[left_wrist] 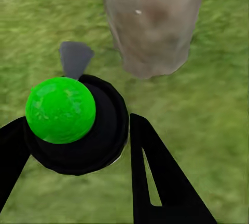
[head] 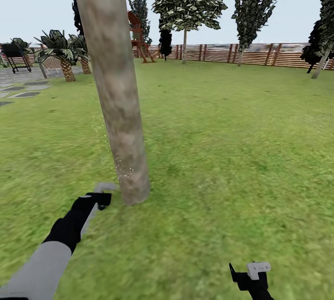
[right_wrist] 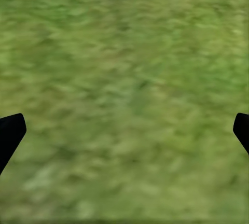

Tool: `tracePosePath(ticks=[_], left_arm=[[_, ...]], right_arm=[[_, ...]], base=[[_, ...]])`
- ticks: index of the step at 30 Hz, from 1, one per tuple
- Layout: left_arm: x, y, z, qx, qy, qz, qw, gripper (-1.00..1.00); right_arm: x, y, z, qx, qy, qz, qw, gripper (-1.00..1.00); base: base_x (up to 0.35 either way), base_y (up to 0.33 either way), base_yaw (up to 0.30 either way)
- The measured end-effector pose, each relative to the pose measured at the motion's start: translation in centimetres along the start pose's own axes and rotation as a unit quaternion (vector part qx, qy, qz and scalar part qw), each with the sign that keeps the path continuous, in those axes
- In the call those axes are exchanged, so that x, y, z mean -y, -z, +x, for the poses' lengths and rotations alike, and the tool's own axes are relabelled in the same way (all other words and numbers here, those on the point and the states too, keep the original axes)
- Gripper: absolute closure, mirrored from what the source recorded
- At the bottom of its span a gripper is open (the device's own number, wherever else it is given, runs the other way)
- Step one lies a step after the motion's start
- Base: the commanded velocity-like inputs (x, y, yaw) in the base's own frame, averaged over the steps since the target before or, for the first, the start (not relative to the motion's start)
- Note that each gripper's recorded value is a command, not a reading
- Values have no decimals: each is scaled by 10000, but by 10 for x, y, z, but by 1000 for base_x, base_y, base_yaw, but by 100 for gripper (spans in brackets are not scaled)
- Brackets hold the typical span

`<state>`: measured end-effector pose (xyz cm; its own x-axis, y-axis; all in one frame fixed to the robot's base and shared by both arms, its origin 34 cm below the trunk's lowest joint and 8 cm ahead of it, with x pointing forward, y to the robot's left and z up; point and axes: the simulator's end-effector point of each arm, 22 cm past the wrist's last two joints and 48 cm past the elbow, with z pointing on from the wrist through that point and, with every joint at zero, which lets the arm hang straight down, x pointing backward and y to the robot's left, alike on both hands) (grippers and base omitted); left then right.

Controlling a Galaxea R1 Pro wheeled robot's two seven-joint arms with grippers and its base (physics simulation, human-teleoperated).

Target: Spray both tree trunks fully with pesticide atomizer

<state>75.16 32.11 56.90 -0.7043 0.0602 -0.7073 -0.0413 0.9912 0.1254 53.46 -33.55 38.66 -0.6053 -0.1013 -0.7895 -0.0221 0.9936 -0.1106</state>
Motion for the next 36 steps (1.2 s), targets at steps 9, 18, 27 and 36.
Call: tracePosePath(ticks=[9,18,27,36], left_arm=[[39,28,-49,285,75,427,9987,100],[-59,39,-61,288,291,-237,9989,100],[14,74,-96,405,39,274,9988,100],[-23,81,-101,425,459,419,9972,100]], right_arm=[[0,0,0,0,-1,-7,10000,-100],[0,0,0,0,0,-7,10000,-100],[0,0,0,0,3,-9,10000,-100],[-1,0,0,-1,7,-12,10000,-100]], base=[[0,0,0],[0,0,0],[0,0,0],[0,0,0]])
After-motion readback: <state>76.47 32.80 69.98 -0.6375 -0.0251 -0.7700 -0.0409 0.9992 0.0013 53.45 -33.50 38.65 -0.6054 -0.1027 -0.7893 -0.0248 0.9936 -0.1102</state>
